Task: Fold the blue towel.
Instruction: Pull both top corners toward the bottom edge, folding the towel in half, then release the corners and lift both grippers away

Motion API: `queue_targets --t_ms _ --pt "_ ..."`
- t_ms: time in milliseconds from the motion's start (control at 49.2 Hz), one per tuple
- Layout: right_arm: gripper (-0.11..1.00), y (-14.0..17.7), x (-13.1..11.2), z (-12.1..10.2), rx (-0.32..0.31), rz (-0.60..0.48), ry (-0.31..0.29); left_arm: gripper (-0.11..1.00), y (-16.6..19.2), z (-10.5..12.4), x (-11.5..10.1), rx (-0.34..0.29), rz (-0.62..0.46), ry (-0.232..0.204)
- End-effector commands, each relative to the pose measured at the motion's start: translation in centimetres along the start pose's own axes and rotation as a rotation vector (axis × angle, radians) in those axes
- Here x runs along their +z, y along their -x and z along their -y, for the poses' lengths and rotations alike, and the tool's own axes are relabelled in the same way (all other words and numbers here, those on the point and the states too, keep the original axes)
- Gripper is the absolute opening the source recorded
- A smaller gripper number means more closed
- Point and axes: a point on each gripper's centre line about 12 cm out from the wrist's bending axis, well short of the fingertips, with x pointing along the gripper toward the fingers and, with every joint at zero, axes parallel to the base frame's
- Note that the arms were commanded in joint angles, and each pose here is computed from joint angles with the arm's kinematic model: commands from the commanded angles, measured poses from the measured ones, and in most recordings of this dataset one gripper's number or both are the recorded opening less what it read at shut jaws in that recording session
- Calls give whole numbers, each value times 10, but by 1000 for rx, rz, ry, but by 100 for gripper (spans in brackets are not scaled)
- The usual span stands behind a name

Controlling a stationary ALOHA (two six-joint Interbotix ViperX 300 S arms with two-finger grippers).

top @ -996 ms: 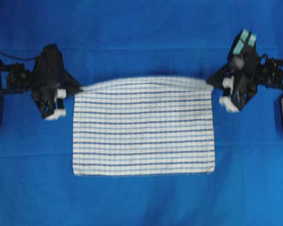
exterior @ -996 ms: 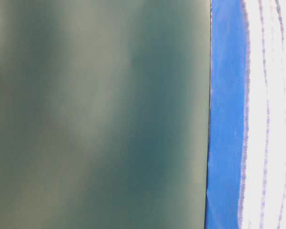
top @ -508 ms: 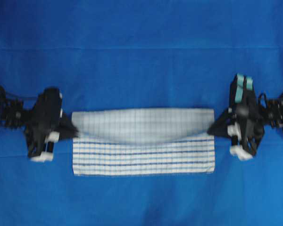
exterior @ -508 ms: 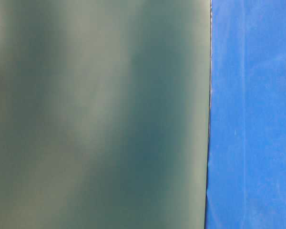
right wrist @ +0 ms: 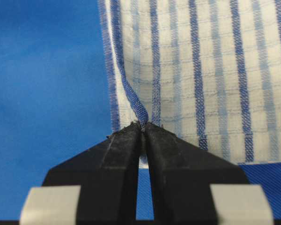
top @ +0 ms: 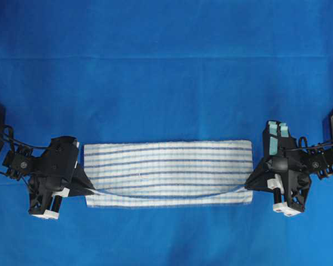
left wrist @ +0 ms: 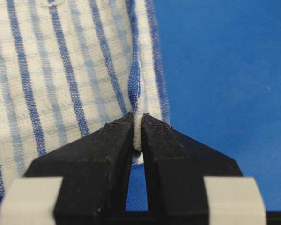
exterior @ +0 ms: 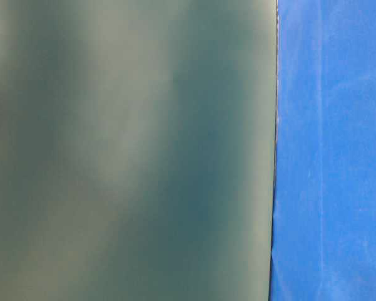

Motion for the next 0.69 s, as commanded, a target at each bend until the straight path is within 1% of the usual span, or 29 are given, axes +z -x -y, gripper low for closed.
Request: queue_targets --t_ms 0,264,386,427,508,610,630,670 --pt "6 -1 6 -8 15 7 6 3 0 4 9 -13 27 -3" --pt "6 -3 7 -8 5 -9 4 4 0 2 8 -6 21 2" --pt "6 -5 9 -10 4 -13 -12 4 0 3 9 -6 22 5" --pt "6 -6 9 -11 4 -14 -18 6 0 3 9 -6 22 6" --pt "6 -8 10 -14 8 -18 -27 18 0 3 9 -6 19 8" --pt "7 -10 11 -19 15 -23 -29 40 0 2 8 -2 7 8" --pt "10 -11 11 -20 14 -26 -29 44 0 2 8 -2 6 8" --pt "20 -11 11 -22 14 -35 -26 53 1 2 8 -2 3 6"
